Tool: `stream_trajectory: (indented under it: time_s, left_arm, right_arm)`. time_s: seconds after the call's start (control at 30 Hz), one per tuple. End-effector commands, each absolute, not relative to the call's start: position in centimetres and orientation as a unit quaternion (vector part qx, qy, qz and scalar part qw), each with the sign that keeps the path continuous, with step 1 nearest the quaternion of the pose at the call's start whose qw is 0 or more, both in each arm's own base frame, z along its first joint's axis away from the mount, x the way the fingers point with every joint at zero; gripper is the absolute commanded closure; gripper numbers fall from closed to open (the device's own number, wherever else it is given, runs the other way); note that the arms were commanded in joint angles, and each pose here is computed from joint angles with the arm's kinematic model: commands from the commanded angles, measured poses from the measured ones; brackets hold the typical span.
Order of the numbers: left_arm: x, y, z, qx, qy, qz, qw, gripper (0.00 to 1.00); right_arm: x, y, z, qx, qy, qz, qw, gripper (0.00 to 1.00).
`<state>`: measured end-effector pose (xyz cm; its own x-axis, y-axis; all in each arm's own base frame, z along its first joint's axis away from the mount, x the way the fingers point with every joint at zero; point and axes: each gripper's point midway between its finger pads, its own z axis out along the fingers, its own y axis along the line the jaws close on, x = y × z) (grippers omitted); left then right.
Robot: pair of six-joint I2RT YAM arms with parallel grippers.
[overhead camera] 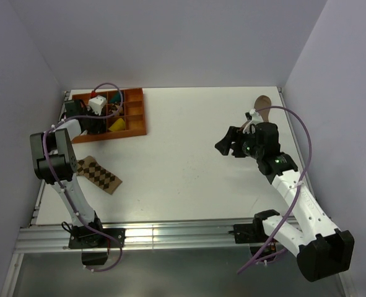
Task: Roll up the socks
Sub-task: Place the sock in the storage box.
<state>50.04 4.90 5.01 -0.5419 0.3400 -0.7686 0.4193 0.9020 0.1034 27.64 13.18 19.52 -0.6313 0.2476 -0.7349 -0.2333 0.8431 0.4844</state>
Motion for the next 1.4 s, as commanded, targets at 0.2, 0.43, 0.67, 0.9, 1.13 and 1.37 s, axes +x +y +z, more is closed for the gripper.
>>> stream_trajectory:
  time_s: [0.2,0.43,0.67,0.9,1.13,1.37]
  left_arm:
    - [49.9,5.9,3.2,0.255,0.897,-0.05,0.358,1.0]
    - [49.7,5.9,1.8,0.263,0.904,-0.062,0.332,0.64]
    - [50.2,6.3,4.4,0.262,0.895,-0.036,0.359,0.42]
    - [51.5,6.5,10.9,0.253,0.872,-0.011,0.42,0.4]
    - [52.2,6.2,15.8,0.239,0.848,-0.003,0.472,0.35]
    - [52.0,5.4,13.8,0.23,0.858,-0.034,0.458,0.5]
  right_arm:
    - [28.9,13.5,22.1,-0.011,0.844,0.286,0.453,0.21]
    - [28.9,13.7,21.9,-0.013,0.847,0.29,0.446,0.23]
    - [28.8,13.7,22.0,-0.013,0.845,0.291,0.447,0.23]
    - [28.7,13.9,22.0,-0.017,0.843,0.297,0.448,0.23]
    - [28.7,13.9,22.3,-0.018,0.841,0.298,0.452,0.23]
    - [28.5,13.8,22.2,-0.018,0.841,0.298,0.452,0.23]
